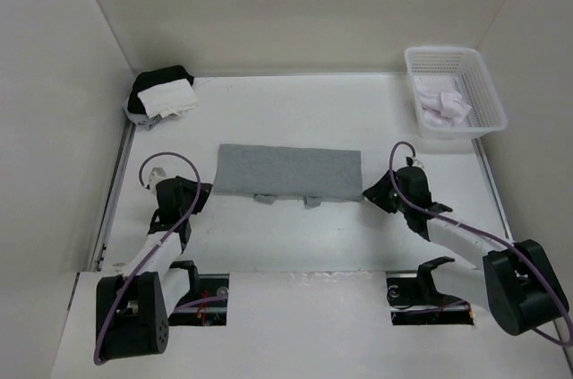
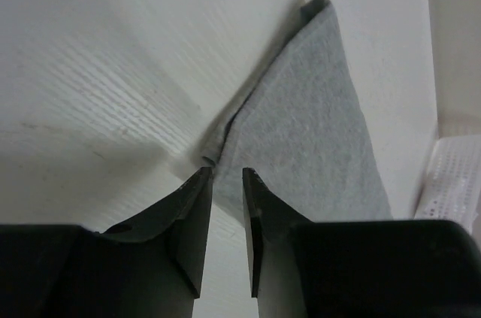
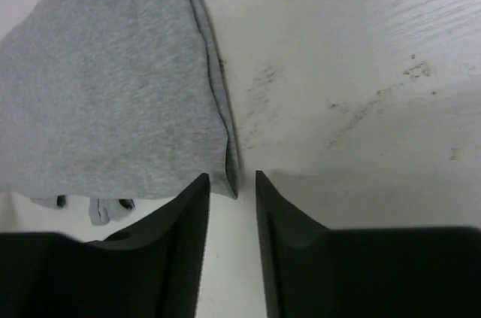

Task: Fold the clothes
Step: Fold the tank top

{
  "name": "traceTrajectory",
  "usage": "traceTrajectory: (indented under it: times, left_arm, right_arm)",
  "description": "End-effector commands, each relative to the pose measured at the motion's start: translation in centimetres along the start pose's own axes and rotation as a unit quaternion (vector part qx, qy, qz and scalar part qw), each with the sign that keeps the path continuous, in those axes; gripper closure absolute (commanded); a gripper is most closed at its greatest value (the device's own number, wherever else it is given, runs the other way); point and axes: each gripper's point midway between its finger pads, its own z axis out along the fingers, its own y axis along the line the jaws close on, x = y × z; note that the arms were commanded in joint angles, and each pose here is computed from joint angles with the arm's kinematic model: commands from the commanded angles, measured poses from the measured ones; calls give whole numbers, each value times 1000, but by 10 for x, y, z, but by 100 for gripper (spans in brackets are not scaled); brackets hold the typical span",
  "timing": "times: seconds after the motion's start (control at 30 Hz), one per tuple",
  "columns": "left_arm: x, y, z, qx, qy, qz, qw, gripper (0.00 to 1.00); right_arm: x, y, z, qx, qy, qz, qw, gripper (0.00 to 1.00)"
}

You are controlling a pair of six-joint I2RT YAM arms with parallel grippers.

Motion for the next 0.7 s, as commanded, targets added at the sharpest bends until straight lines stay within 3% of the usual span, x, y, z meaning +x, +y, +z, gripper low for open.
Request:
traceTrajectory:
  times: [0.0,0.1,0.3,0.43,0.57,0.67]
  left_arm:
    - [-23,-12,-5,28,-38,0,999,75]
    - [-38,-34,-9,52,-58,1,997,75]
    - [-25,-68,-10,87,-44,27,995,75]
    - [-17,-94,-17,127,-42,39,990,75]
    - [-4,-127,-27,179,-41,57,981,75]
    - [21,-144,-31,202,-20,74,976,75]
  right_arm:
    - [-17,11,-3,-16,-38,4,999,58]
    - [-28,23,5,-29,-43,4,999,44]
    - [-20,36,38,-63,13,41,997,48]
    - [-10,42,57,-77,26,90,993,66]
    - [-24,47,60,-93,-19,119,988,95]
    - [-47,56,34,-118,-81,115,983,100]
